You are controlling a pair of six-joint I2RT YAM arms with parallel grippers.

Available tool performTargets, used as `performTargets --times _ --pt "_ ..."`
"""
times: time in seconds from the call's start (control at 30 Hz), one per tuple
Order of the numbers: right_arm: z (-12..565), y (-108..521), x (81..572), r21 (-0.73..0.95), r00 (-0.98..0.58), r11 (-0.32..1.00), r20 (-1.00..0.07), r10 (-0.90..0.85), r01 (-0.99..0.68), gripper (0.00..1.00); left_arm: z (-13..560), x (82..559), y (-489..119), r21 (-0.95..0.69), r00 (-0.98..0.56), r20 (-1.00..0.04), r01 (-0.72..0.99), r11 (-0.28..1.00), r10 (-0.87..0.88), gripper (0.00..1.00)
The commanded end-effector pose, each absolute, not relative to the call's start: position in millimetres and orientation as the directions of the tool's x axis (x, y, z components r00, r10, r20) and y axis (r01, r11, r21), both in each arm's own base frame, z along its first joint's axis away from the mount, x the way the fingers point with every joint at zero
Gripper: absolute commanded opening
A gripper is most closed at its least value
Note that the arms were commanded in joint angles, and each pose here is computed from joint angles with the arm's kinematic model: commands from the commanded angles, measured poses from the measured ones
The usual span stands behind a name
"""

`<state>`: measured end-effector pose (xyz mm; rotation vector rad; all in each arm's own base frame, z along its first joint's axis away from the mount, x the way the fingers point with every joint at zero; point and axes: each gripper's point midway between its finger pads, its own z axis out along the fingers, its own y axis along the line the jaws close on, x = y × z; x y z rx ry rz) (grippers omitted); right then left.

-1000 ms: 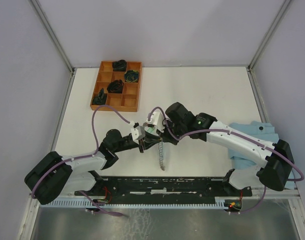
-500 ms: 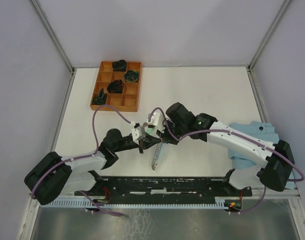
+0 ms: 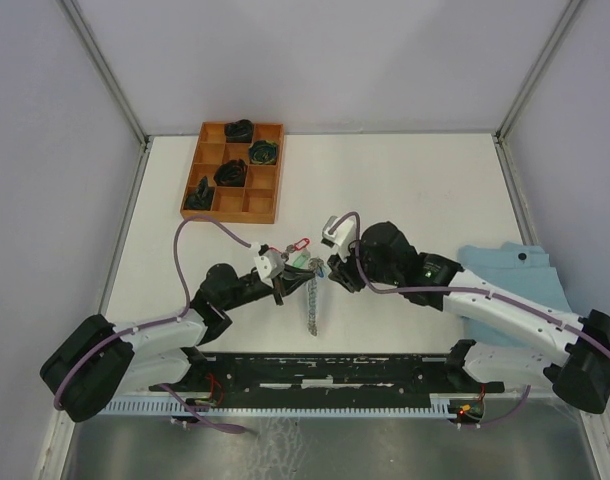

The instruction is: Put the keys on the keyring

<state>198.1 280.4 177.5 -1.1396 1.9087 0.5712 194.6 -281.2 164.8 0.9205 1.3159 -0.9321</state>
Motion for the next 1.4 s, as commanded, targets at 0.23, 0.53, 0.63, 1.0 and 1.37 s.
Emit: performTargets --times 0.23,0.53,0.63,1.0,1.37 --pt "191 299 217 0.004 -0.185 0.553 -0.945 -0.271 -0.833 0.41 190 203 -278 -0.043 0.016 -0.991 0.907 0.419 -0.136 0.03" --pt "194 303 200 -0.203 0.061 0.332 -0.917 -0.394 -0.921 0.38 188 205 -279 -0.006 0.026 -0.997 0.908 0.418 -0.073 0.03" --pt "200 307 202 -0.232 0.103 0.311 -0.92 -0.379 -0.922 0.37 191 205 -279 -0.011 0.025 -0.996 0.909 0.416 -0.081 0.03" --pt "191 319 202 -0.308 0.206 0.188 -0.881 -0.425 -0.933 0.36 193 200 -281 -0.005 0.023 -0.997 0.922 0.388 -0.068 0.03" --pt "188 326 207 -0.327 0.229 0.16 -0.867 -0.443 -0.931 0.34 193 198 -284 -0.001 0.02 -0.998 0.931 0.364 -0.053 0.03"
